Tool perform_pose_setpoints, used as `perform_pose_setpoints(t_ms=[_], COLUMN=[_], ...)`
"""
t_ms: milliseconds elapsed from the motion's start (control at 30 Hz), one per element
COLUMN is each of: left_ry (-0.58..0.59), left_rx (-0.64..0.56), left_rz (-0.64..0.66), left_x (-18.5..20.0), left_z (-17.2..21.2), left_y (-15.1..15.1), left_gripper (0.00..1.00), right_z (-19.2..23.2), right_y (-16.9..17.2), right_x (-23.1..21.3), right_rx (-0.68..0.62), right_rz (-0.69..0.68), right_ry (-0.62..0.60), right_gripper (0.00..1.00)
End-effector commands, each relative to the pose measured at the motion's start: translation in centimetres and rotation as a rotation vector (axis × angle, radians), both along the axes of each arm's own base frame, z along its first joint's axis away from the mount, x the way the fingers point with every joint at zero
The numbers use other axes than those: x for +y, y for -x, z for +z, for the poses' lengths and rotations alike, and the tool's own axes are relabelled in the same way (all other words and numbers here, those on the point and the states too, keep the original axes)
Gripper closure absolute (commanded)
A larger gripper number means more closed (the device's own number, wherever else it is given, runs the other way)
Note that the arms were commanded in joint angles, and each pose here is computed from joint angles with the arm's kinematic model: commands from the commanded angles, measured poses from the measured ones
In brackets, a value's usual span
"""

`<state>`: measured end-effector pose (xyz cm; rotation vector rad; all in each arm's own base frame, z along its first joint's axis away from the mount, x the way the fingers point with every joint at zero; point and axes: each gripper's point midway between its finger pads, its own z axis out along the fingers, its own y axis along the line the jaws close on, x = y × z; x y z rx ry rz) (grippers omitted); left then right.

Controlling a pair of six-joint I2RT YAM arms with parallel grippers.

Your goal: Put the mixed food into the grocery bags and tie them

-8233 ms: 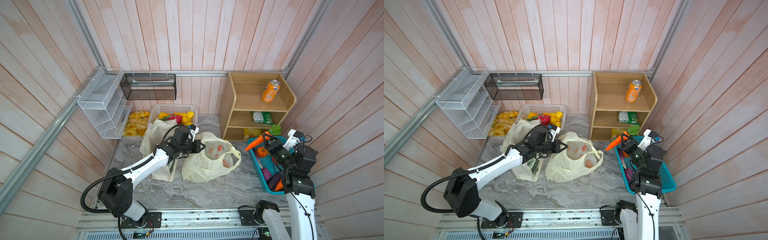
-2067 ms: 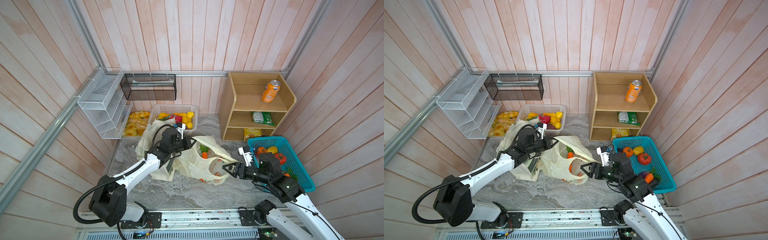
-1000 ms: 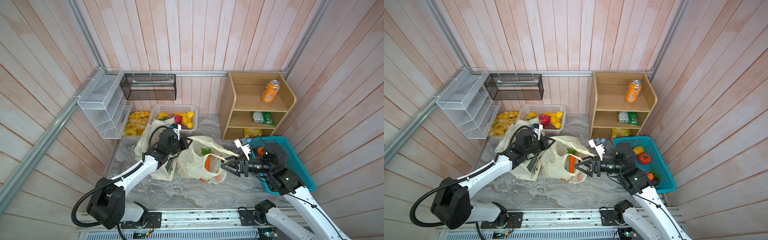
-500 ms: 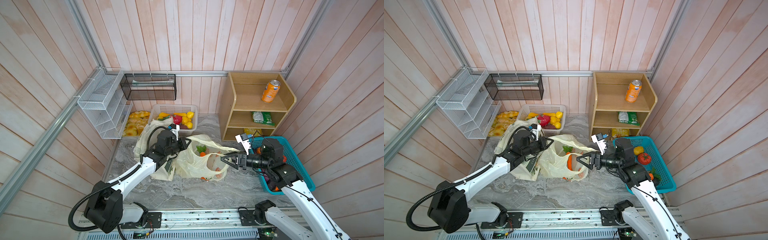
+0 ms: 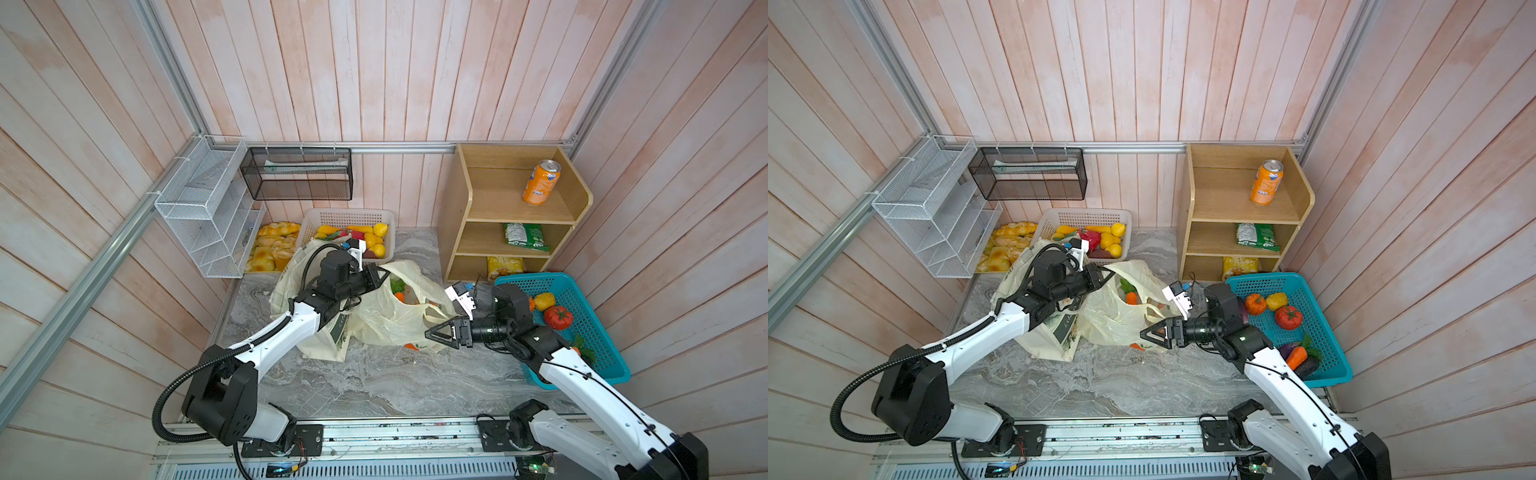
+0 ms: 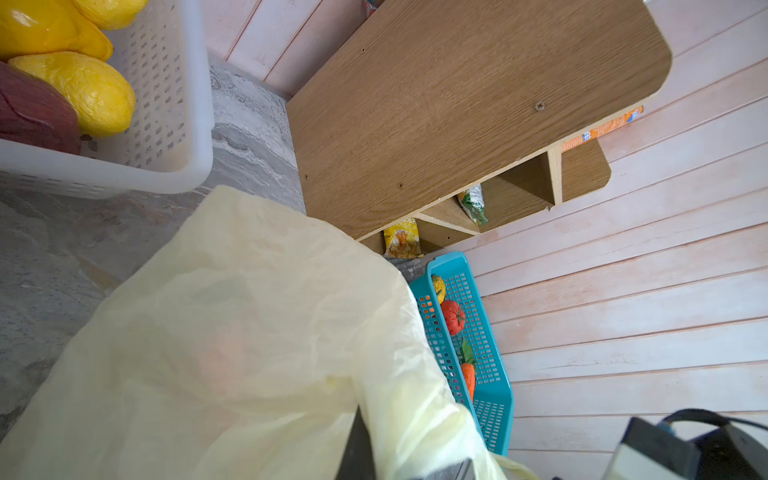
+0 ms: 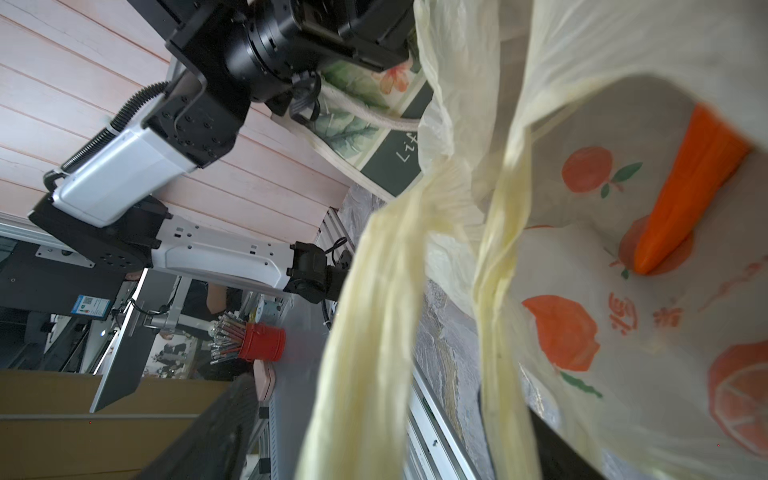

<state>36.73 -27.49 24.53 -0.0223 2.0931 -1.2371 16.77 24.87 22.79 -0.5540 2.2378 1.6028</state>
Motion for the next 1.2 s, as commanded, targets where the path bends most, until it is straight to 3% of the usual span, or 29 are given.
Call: perform_pose_setpoints(t_ms=[0,367,633,767,933,1033,1167], left_ry=[0.034,0.025,0.015,0.012,0.001,-0.001,0.004], left_rx=[-0.028,-0.032,-0.019,-0.01,-0.006,-0.008,-0.012], left_rz=[-0.011,0.041,0.042,0.03,0.004,-0.01,-0.031], left_x=[-0.5,1.0,1.4,1.6,1.7,1.7,1.5], left_z=[1.2,1.2,0.3,-0.3,-0.7,-0.7,-0.4], left_y=[-0.7,-1.7,-1.0,-0.2,0.8,1.2,1.4], left_gripper=[1.0,1.0,1.0,1.0,1.0,1.0,1.0], right_z=[-1.3,-5.7,-4.2,-1.3,2.4,3.3,2.8], right_y=[0.2,3.2,2.3,-0.2,-4.1,-6.5,-8.9], right_x=[0.4,-2.3,-6.0,-8.3,-12.4,-15.7,-21.7], right_rx=[-0.012,0.047,0.009,-0.015,-0.028,-0.02,0.043], right_rz=[0.006,-0.07,-0.237,-0.386,-0.665,-0.849,-1.151], right_ry=[0.014,0.077,0.093,0.11,0.214,0.321,0.506], right_gripper=[0.15,0.14,0.13,0.14,0.14,0.02,0.02])
